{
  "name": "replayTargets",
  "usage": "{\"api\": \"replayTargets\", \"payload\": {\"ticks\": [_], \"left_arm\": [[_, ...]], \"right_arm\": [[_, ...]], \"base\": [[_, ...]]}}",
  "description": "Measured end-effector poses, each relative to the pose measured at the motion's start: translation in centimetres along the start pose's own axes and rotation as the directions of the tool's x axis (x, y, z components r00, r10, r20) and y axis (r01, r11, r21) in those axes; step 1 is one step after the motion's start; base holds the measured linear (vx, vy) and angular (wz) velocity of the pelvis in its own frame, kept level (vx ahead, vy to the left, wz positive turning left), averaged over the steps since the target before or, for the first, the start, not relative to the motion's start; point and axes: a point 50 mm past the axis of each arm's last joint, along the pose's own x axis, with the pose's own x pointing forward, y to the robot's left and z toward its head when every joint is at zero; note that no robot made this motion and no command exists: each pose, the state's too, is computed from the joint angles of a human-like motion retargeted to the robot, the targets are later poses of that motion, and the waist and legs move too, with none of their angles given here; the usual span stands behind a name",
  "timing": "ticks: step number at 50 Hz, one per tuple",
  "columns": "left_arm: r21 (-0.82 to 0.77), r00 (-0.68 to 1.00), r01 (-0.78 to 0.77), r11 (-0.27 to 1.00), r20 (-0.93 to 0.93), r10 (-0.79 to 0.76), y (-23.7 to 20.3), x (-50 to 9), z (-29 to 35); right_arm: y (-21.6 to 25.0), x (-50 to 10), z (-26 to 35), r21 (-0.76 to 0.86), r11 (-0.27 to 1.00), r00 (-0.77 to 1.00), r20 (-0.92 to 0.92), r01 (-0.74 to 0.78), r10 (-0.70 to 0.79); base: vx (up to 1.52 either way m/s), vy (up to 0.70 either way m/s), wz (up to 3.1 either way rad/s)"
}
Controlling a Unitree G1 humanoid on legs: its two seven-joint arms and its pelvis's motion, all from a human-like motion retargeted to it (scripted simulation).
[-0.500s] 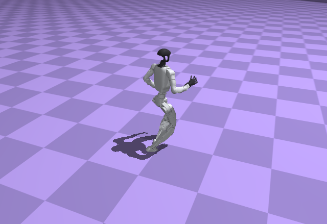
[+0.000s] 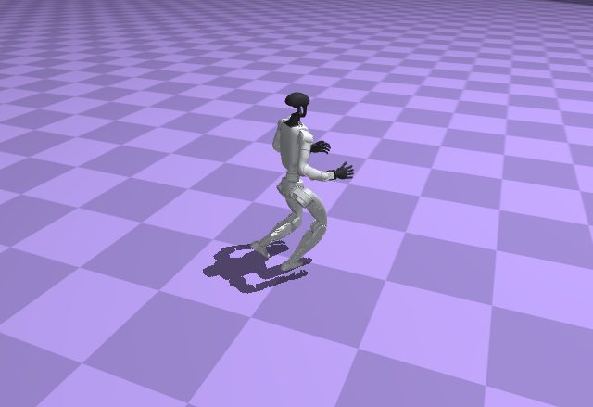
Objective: Run
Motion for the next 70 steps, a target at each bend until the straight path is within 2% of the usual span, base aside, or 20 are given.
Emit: {"api": "replayTargets", "payload": {"ticks": [5,7,10,15,21,25,27,31,34,38,42,45,47,53,56,59,62,64,67,70], "left_arm": [[0.033,0.929,-0.008,0.999,-0.371,0.02,0.8,-6.5,-6.1],[0.02,0.894,-0.037,0.999,-0.446,0.042,1.6,-9.0,-6.9],[-0.028,0.868,-0.099,0.995,-0.491,0.072,2.2,-11.3,-6.9],[-0.086,0.917,-0.181,0.98,-0.374,0.137,1.8,-8.4,-5.1],[-0.051,0.966,-0.236,0.971,0.099,0.24,3.1,2.6,2.6],[-0.119,0.911,-0.268,0.956,0.292,0.292,4.0,5.0,6.8],[-0.146,0.912,-0.229,0.963,0.314,0.264,3.4,4.6,7.0],[-0.152,0.973,-0.14,0.978,0.16,0.164,1.6,2.5,3.7],[-0.127,0.987,-0.127,0.984,-0.112,0.113,0.9,-0.7,-1.4],[-0.102,0.907,-0.125,0.987,-0.415,0.072,1.0,-6.9,-6.3],[-0.138,0.853,-0.164,0.977,-0.518,0.07,1.6,-11.3,-7.1],[-0.166,0.858,-0.212,0.963,-0.504,0.102,1.3,-10.9,-6.8],[-0.174,0.897,-0.227,0.958,-0.42,0.137,1.1,-8.5,-5.7],[-0.148,0.947,-0.313,0.938,0.023,0.32,2.9,2.8,1.8],[-0.198,0.917,-0.326,0.924,0.171,0.36,3.8,4.4,5.0],[-0.201,0.924,-0.262,0.944,0.231,0.305,3.2,3.8,5.7],[-0.17,0.966,-0.163,0.972,0.172,0.192,2.1,2.2,4.0],[-0.146,0.991,-0.12,0.982,0.049,0.128,1.4,0.5,1.6],[-0.097,0.977,-0.094,0.991,-0.201,0.073,1.0,-3.1,-2.8],[-0.044,0.909,-0.089,0.995,-0.412,0.063,1.2,-6.6,-6.4]], "right_arm": [[-2.4,7.1,10.8,-0.029,0.979,0.863,0.478,0.203,-0.164],[-2.6,7.5,13.3,0.016,0.976,0.803,0.565,0.219,-0.19],[-1.5,6.8,13.0,0.05,0.989,0.819,0.555,0.14,-0.144],[1.5,4.3,5.6,0.009,0.999,0.965,0.261,-0.043,0.04],[3.7,-3.8,-5.9,0.008,0.985,0.935,-0.314,-0.17,0.163],[1.8,-8.6,-7.8,0.048,0.99,0.881,-0.453,-0.13,0.138],[1.0,-9.4,-7.6,0.067,0.995,0.882,-0.462,-0.073,0.096],[0.4,-5.9,-5.0,0.087,0.996,0.952,-0.306,0.018,0.009],[-0.3,0.3,0.1,0.051,0.997,0.998,-0.013,0.056,-0.055],[-1.3,6.4,9.1,0.054,0.99,0.91,0.389,0.134,-0.144],[-0.4,6.2,11.6,0.14,0.988,0.865,0.485,0.068,-0.128],[1.0,5.1,8.7,0.127,0.992,0.923,0.382,-0.001,-0.048],[2.1,3.7,4.9,0.103,0.994,0.977,0.214,-0.032,0.01],[4.7,-5.1,-7.4,0.093,0.988,0.9,-0.409,-0.12,0.147],[3.1,-8.9,-9.0,0.121,0.989,0.846,-0.516,-0.084,0.135],[1.8,-10.3,-8.9,0.147,0.989,0.839,-0.537,-0.014,0.091],[1.2,-8.6,-7.4,0.172,0.984,0.887,-0.46,0.043,0.042],[0.9,-5.7,-5.3,0.179,0.982,0.944,-0.329,0.053,0.009],[0.1,0.2,-0.3,0.152,0.986,0.998,-0.038,0.063,-0.058],[-1.4,5.9,7.4,0.097,0.986,0.936,0.312,0.136,-0.16]], "base": [[-0.01,-0.03,0.0],[0.06,0.05,-0.09],[0.07,0.1,0.03],[-0.01,0.08,0.33],[-0.05,0.03,0.35],[0.11,-0.02,-0.6],[0.05,-0.08,-0.45],[-0.05,-0.08,-0.31],[-0.05,-0.07,-0.05],[0.0,0.0,-0.01],[0.07,0.11,0.22],[0.0,0.09,0.69],[-0.06,0.06,0.48],[-0.04,0.02,0.4],[0.11,0.01,-0.63],[0.08,-0.08,-0.54],[-0.03,-0.08,-0.43],[-0.08,-0.07,-0.22],[-0.05,-0.07,0.02],[-0.03,-0.05,0.11]]}}
